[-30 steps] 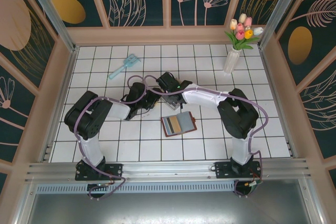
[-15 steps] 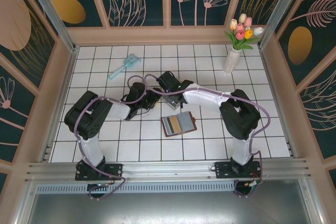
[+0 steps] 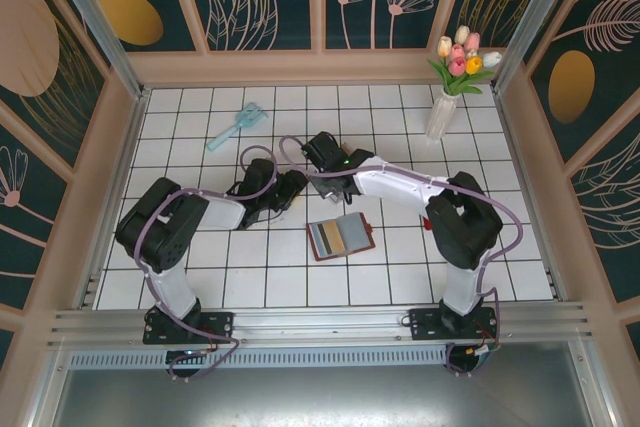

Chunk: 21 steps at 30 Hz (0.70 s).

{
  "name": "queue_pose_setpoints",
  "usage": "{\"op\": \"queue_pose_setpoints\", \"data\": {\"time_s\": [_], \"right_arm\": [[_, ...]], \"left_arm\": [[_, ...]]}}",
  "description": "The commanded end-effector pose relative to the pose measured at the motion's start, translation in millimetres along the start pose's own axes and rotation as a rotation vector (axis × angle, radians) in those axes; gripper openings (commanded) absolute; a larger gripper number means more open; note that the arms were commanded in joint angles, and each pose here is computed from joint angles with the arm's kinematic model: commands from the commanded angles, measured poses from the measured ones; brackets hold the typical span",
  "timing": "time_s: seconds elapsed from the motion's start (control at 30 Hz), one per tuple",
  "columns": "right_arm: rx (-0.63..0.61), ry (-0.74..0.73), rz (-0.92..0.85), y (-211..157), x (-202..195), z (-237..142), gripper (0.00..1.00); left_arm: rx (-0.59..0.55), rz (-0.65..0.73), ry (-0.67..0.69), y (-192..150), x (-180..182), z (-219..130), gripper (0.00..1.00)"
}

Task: Put the credit cards into the card holder
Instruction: Pick up the credit card from the storage box.

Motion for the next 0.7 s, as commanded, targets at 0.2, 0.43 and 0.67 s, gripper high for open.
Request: {"op": "queue_pose_setpoints", "data": {"time_s": [0.2,0.43,0.67], "right_arm": [[-0.163,0.086,0.211,34,-21,-60,0.0],[-0.385,0.384,0.479,37,-49,-111,0.0],[-0.524,0.763,0.665,18,-71,-143,0.0]], "left_arm": [[-0.026,0.091,-0.074,-4,-26,-33,0.55],[-0.009,0.148,-0.277,-17,-63,-73,0.65],[0.166,0.22,-0.548,-48,-113,-107,0.69]]}}
Point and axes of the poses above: each hand's point on the last joint's axis, 136 mm out from that joint toward the fingers, its own z axis out along the fingers, its own x axis along the line the jaws close on, y = z × x, the point moved 3 cm from there along -z, back along the fingers, and after that the axes turned 13 degrees about -z, right-handed, at the moved point
